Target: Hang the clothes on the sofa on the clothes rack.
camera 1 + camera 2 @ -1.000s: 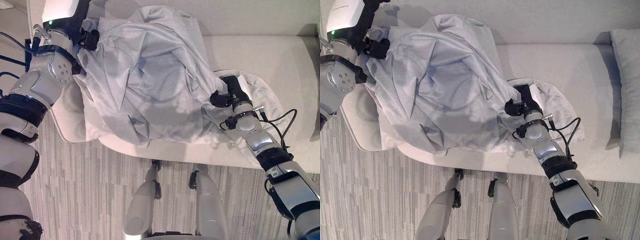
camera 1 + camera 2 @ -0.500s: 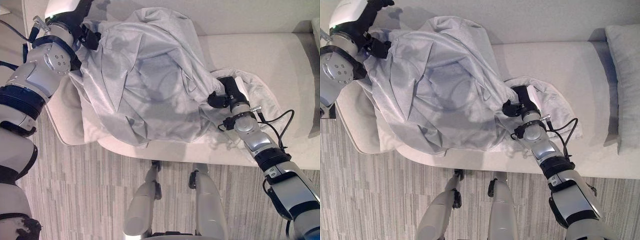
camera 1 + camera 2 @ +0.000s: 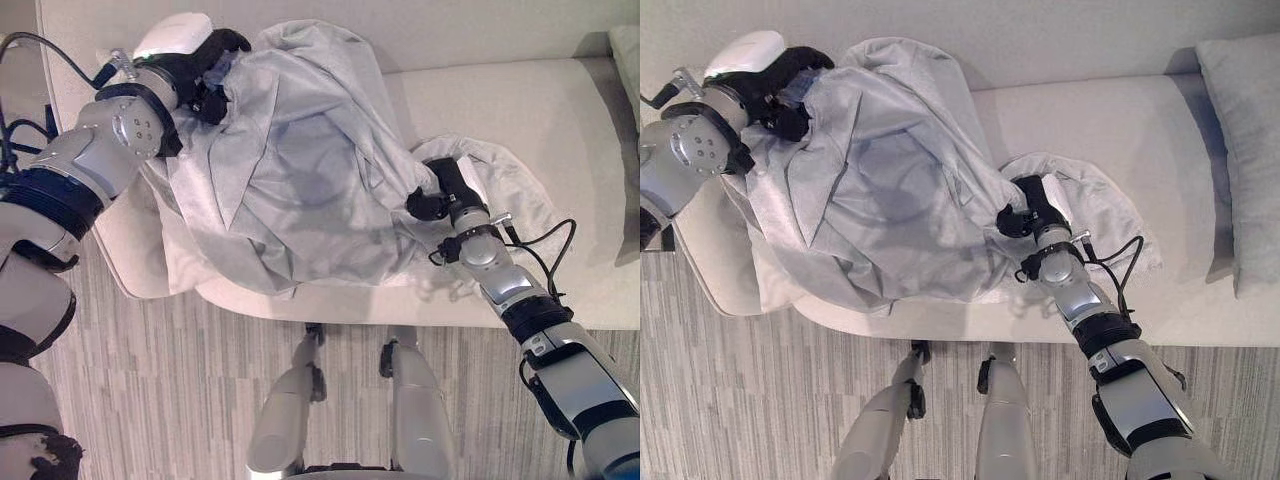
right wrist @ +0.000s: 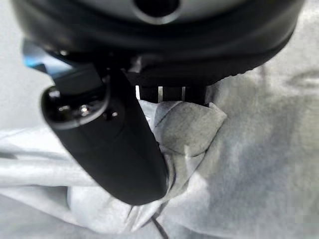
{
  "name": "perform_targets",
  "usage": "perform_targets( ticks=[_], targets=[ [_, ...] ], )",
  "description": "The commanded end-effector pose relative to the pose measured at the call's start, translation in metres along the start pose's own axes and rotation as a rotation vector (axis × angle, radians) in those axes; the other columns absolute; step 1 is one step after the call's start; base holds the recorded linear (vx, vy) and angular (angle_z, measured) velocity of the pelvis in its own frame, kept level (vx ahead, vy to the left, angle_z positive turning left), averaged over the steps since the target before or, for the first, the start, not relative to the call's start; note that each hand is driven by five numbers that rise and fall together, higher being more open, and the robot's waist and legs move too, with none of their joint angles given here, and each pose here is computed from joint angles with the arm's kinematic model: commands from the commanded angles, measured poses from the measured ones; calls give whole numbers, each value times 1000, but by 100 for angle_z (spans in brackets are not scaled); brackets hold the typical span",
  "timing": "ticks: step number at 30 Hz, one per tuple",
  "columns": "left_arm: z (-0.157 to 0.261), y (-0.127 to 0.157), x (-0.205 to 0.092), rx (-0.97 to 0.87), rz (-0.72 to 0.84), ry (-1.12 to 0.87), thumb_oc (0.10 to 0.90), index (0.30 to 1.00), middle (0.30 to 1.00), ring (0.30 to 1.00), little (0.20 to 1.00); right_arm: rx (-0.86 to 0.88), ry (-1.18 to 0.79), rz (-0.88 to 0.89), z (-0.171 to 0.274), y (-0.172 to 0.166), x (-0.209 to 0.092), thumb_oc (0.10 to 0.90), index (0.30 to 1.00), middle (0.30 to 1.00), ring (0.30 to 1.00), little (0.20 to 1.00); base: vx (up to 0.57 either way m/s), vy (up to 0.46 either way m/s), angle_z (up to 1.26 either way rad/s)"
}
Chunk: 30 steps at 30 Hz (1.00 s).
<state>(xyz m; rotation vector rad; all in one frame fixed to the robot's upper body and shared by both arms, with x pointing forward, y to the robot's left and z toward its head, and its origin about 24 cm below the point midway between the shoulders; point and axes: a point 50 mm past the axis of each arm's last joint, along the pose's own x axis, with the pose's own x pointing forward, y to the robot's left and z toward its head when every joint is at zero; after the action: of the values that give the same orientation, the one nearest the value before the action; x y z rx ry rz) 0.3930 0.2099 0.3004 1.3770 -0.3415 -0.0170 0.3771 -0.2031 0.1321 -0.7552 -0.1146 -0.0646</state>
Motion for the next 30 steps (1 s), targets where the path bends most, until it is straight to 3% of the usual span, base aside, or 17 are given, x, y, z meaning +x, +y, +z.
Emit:
perform_targets(
  ticks=[1,9,17,24,30],
  targets=[
    [36,44,11,-2,144,-126,400,300,300,300,300,-37,-68,8,13,3,1,400,300,300,300,300,-17,-11,-5],
    [32,54,7,-61,343,-99,400,300,300,300,300,-30,-45,-37,0,-7,-6,400,300,300,300,300,0,-10,-4],
    [19,77,-39,-231,689,-177,400,300,300,300,300,-12,-179,-236,17,-61,-18,400,300,300,300,300,21,-38,6],
    [-12,62,-92,-276,836,-132,400,300,300,300,300,-66,-365,-342,51,-102,-37,400,300,300,300,300,73,-40,2],
    [-36,36,-130,-273,842,-35,400,300,300,300,300,-97,-528,-355,87,-123,-48,400,300,300,300,300,79,-83,14]
  ],
)
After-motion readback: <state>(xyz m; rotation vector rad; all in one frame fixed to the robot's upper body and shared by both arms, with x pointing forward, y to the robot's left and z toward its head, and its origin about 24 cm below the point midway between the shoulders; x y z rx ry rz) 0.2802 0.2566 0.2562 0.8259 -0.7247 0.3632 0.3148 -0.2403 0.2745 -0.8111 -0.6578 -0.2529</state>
